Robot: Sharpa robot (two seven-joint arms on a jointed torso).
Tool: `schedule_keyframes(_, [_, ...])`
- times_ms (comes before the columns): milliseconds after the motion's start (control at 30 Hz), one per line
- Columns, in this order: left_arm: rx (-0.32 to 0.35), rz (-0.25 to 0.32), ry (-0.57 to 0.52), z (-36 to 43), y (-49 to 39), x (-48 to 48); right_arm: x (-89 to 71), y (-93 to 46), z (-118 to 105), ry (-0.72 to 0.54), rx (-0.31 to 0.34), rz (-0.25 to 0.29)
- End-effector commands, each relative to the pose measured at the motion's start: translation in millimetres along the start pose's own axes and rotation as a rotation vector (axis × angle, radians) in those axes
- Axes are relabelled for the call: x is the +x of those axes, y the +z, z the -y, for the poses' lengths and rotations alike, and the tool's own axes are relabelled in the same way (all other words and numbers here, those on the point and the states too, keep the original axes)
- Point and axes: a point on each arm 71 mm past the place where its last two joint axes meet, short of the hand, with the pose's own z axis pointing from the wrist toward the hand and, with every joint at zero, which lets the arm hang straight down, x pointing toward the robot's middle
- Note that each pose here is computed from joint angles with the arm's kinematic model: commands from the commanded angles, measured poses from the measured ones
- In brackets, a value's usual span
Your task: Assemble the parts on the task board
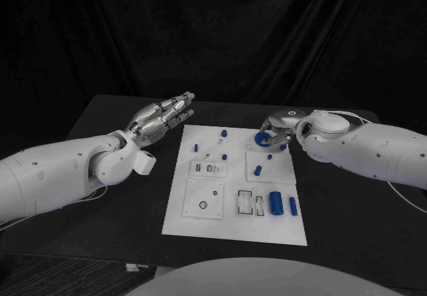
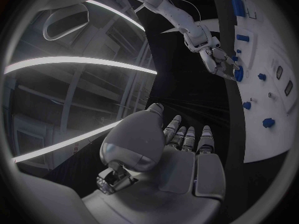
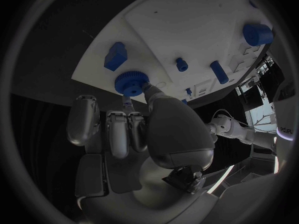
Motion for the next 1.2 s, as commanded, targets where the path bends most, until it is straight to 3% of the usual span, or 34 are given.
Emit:
schedule_keyframes(33, [0.008,-0.014,-0.012,0.2,0.3,1.8,5.6,-0.2,0.1,-0.002,0.013,-0.035])
schedule_keyframes(767, [0.000,-0.024,-0.020,-1.2,0.8,3.2,6.4,1.5,-5.8,-0.001,-0.020,-0.037])
schedule_keyframes(933, [-0.001,-0.024,-0.021,-1.3,0.6,3.1,4.9,1.9,-7.0,0.000,-0.028,-0.016])
schedule_keyframes(1200, [0.000,-0.024,-0.020,-1.3,0.5,3.1,-0.5,-0.5,-8.0,0.004,-0.052,0.060])
